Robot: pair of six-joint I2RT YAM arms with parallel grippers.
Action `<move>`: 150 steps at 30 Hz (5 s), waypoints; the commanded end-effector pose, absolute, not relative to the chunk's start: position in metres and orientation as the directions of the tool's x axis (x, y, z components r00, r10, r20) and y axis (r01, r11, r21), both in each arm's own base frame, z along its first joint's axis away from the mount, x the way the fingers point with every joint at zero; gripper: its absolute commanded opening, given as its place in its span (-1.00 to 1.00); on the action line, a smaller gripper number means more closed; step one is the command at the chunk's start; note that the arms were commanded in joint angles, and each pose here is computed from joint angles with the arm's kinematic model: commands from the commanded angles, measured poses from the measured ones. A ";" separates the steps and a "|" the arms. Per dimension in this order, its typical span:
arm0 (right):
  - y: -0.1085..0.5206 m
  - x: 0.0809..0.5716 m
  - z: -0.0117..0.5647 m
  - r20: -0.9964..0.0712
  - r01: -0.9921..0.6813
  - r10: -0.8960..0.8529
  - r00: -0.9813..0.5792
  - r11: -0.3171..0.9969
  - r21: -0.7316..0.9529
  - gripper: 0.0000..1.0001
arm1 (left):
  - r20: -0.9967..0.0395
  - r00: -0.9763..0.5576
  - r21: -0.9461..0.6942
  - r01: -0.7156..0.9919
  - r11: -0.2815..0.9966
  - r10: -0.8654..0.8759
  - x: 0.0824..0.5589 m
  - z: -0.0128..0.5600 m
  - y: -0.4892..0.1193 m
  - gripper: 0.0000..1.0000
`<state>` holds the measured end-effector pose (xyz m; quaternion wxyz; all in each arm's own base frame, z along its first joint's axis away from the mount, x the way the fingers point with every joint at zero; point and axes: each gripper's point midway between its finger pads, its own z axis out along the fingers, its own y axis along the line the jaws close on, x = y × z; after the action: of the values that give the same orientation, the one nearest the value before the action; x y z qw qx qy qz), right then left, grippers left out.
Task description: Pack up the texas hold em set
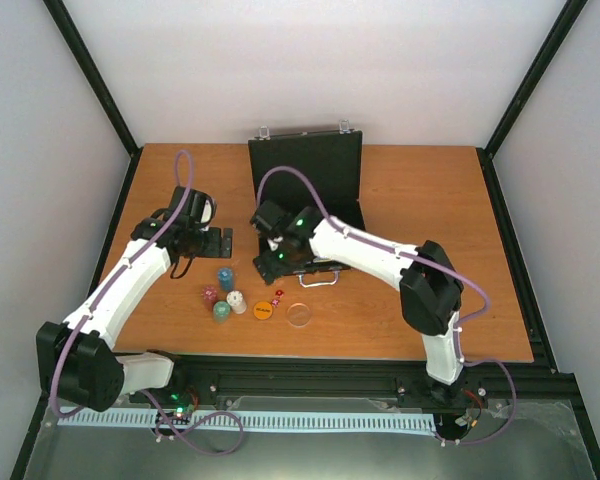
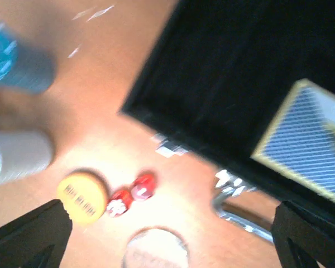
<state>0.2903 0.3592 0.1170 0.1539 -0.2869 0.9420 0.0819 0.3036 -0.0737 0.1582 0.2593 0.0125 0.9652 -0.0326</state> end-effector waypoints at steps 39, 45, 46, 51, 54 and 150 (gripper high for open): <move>0.382 0.246 0.018 -0.159 -0.463 -0.450 -0.879 0.885 0.058 -0.13 | -0.528 -0.849 -0.106 0.086 0.991 0.017 0.293 0.170 -0.082 0.99; 0.385 0.242 0.011 -0.135 -0.475 -0.463 -0.876 0.877 0.075 -0.37 | -0.522 -0.853 -0.104 0.083 0.991 0.016 0.293 0.167 -0.081 0.99; 0.385 0.241 0.010 -0.133 -0.476 -0.464 -0.876 0.876 0.075 -0.43 | -0.521 -0.853 -0.103 0.083 0.991 0.017 0.293 0.166 -0.081 0.99; 0.386 0.243 0.014 -0.138 -0.483 -0.471 -0.871 0.872 0.077 -0.56 | -0.522 -0.853 -0.104 0.082 0.991 0.016 0.294 0.166 -0.081 0.99; 0.389 0.244 0.026 -0.151 -0.496 -0.482 -0.863 0.864 0.081 -0.63 | -0.523 -0.852 -0.102 0.082 0.991 0.016 0.294 0.167 -0.081 0.99; 0.389 0.210 0.037 -0.165 -0.672 -0.657 -0.736 0.738 0.058 0.04 | -0.520 -0.854 -0.107 0.065 0.992 0.000 0.299 0.166 -0.082 0.99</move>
<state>0.2006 0.3815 0.0383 0.0531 -0.3646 0.9272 0.0683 0.2980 -0.0805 0.1546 0.2508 0.0148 0.9664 -0.0550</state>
